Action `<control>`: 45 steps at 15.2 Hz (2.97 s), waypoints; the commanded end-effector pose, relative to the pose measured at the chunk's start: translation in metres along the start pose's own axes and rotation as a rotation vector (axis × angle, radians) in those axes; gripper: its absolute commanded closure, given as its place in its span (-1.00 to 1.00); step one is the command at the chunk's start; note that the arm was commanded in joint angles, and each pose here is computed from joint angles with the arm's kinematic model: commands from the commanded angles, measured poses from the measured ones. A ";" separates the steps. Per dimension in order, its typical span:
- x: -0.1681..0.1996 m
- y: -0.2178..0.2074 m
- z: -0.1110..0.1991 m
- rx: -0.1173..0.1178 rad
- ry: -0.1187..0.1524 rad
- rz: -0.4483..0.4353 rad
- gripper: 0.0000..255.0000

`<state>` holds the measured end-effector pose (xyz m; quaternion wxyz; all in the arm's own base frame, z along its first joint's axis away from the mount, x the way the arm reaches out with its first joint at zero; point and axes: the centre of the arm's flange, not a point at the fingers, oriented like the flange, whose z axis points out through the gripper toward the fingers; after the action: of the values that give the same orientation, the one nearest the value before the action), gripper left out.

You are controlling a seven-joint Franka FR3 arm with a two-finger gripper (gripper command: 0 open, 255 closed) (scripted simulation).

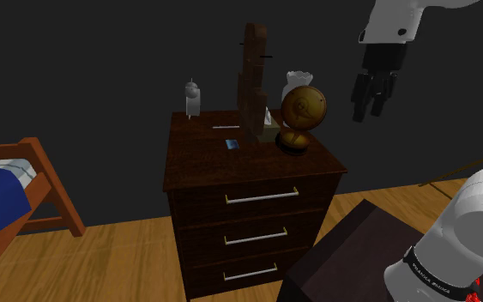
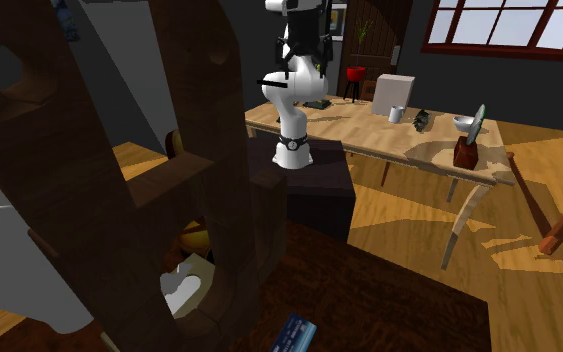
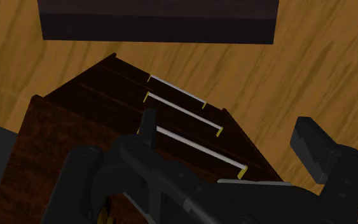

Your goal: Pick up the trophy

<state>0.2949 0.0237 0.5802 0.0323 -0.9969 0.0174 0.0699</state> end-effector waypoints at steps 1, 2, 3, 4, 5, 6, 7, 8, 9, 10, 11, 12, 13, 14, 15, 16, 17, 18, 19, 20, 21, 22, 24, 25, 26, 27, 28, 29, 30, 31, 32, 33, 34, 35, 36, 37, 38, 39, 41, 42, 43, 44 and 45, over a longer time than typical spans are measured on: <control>0.000 0.000 0.000 0.000 0.000 0.000 -1.00; 0.008 0.011 -0.001 0.012 0.007 -0.011 -1.00; 0.017 0.022 -0.002 0.023 0.013 -0.023 -1.00; 0.025 0.033 -0.004 0.035 0.020 -0.034 -1.00; 0.034 0.044 -0.005 0.046 0.027 -0.045 -1.00; 0.042 0.055 -0.006 0.058 0.033 -0.056 -1.00; 0.051 0.066 -0.007 0.069 0.040 -0.068 -1.00; 0.060 0.076 -0.008 0.081 0.046 -0.079 -1.00; 0.069 0.087 -0.008 0.092 0.053 -0.090 -1.00; 0.078 0.097 -0.009 0.104 0.060 -0.102 -1.00; 0.087 0.108 -0.010 0.115 0.066 -0.113 -1.00; 0.097 0.118 -0.010 0.127 0.073 -0.124 -1.00; 0.106 0.128 -0.011 0.138 0.080 -0.135 -1.00; 0.116 0.138 -0.012 0.150 0.086 -0.147 -1.00; 0.125 0.148 -0.012 0.161 0.093 -0.158 -1.00; 0.135 0.158 -0.012 0.173 0.100 -0.169 -1.00; 0.145 0.168 -0.013 0.184 0.106 -0.181 -1.00; 0.155 0.177 -0.013 0.196 0.113 -0.192 -1.00; 0.165 0.187 -0.013 0.207 0.120 -0.203 -1.00; 0.175 0.196 -0.014 0.219 0.126 -0.214 -1.00; 0.186 0.206 -0.014 0.230 0.133 -0.226 -1.00; 0.196 0.215 -0.014 0.242 0.139 -0.237 -1.00; 0.217 0.233 -0.014 0.265 0.153 -0.260 -1.00; 0.228 0.242 -0.014 0.276 0.159 -0.271 -1.00; 0.239 0.250 -0.014 0.288 0.166 -0.282 -1.00; 0.250 0.259 -0.014 0.299 0.173 -0.293 -1.00; 0.261 0.267 -0.014 0.311 0.179 -0.305 -1.00; 0.272 0.276 -0.014 0.322 0.186 -0.316 -1.00; 0.282 0.283 -0.014 0.333 0.192 -0.326 -1.00; 0.282 0.283 -0.009 0.333 0.192 -0.326 -1.00; 0.283 0.284 -0.004 0.333 0.192 -0.326 -1.00; 0.284 0.284 0.001 0.333 0.192 -0.326 -1.00; 0.285 0.284 0.007 0.333 0.192 -0.326 -1.00; 0.285 0.285 0.012 0.333 0.192 -0.326 -1.00; 0.286 0.285 0.017 0.333 0.192 -0.326 -1.00; 0.287 0.285 0.022 0.333 0.192 -0.326 -1.00; 0.287 0.285 0.025 0.333 0.192 -0.326 -1.00; 0.287 0.285 0.025 0.333 0.192 -0.326 -1.00; 0.288 0.285 0.024 0.332 0.192 -0.326 1.00; 0.288 0.285 0.024 0.332 0.192 -0.326 1.00; 0.288 0.285 0.024 0.332 0.192 -0.326 1.00; 0.288 0.285 0.024 0.332 0.192 -0.326 1.00; 0.288 0.285 0.024 0.332 0.192 -0.326 1.00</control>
<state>0.5648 -0.2677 0.4984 0.2046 -0.9697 -0.1289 -0.0351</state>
